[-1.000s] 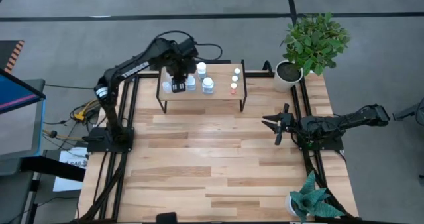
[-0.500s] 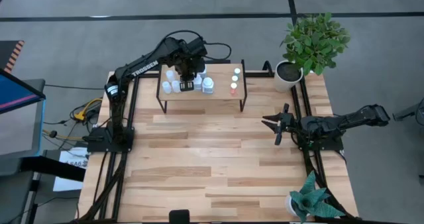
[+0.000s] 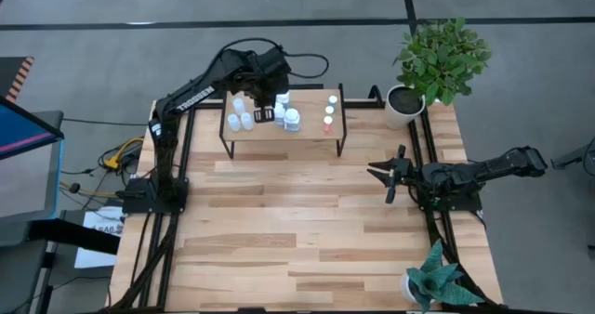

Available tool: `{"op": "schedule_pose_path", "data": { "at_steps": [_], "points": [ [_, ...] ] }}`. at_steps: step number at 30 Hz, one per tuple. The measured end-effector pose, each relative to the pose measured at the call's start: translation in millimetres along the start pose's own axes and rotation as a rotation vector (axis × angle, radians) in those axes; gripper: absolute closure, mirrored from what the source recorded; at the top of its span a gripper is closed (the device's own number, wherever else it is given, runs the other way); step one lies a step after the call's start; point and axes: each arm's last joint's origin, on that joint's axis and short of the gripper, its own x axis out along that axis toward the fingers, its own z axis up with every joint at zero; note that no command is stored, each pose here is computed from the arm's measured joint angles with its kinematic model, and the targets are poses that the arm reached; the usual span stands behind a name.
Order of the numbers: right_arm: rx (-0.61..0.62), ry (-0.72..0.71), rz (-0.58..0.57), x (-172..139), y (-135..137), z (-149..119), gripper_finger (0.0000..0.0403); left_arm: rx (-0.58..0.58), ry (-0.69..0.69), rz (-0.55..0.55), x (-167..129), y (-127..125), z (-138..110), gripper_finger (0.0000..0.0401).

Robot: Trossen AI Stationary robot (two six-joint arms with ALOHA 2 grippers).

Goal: Pick and place medicine bottles onto shelf by color
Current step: Adjust the white pill bottles on the shelf

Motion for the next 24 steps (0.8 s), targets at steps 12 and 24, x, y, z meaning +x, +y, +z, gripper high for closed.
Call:
{"op": "schedule_pose_path", "data": {
  "at_steps": [12, 24],
  "points": [
    [0.0, 0.0, 0.0, 0, 0, 0, 0.0294, 0.065, -0.102, -0.402, 29, -54, 36, 0.0325],
    [0.0, 0.0, 0.0, 0, 0, 0, 0.0294, 0.096, -0.051, -0.221, 57, -42, 44, 0.037]
  ]
}}
